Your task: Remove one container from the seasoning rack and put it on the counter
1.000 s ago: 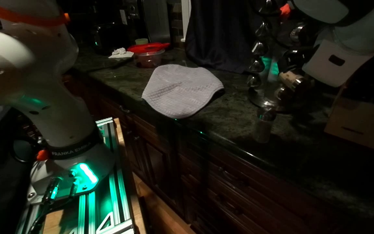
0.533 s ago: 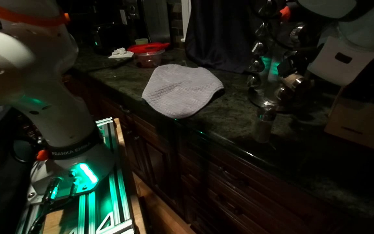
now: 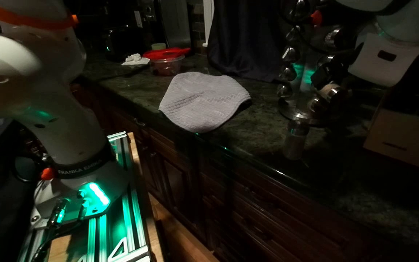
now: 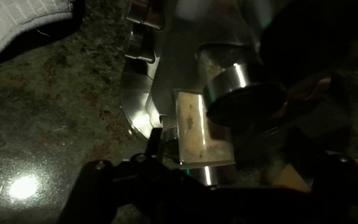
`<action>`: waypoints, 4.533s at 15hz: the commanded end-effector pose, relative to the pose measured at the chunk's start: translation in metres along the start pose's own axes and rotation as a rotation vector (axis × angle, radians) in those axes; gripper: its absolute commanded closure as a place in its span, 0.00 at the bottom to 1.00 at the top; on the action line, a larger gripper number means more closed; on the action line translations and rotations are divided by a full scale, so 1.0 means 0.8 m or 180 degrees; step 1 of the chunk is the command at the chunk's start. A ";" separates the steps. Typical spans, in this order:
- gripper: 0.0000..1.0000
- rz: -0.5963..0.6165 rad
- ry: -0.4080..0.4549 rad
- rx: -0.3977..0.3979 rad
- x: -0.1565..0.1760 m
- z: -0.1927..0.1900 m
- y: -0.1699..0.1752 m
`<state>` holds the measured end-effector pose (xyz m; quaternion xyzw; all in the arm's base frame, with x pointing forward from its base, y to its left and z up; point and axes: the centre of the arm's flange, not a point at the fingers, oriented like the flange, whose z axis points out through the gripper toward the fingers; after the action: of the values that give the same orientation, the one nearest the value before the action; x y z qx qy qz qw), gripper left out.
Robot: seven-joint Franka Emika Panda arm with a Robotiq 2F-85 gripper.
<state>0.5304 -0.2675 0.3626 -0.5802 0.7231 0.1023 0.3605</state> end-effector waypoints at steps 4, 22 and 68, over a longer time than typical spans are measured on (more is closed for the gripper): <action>0.00 -0.0135 0.0362 -0.0173 -0.014 0.012 -0.011; 0.00 -0.0241 0.0705 -0.0300 -0.011 0.040 -0.033; 0.77 -0.0597 0.0976 -0.0195 -0.024 0.022 -0.024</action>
<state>0.5662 -0.2566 0.3596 -0.6581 0.7178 0.0038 0.2273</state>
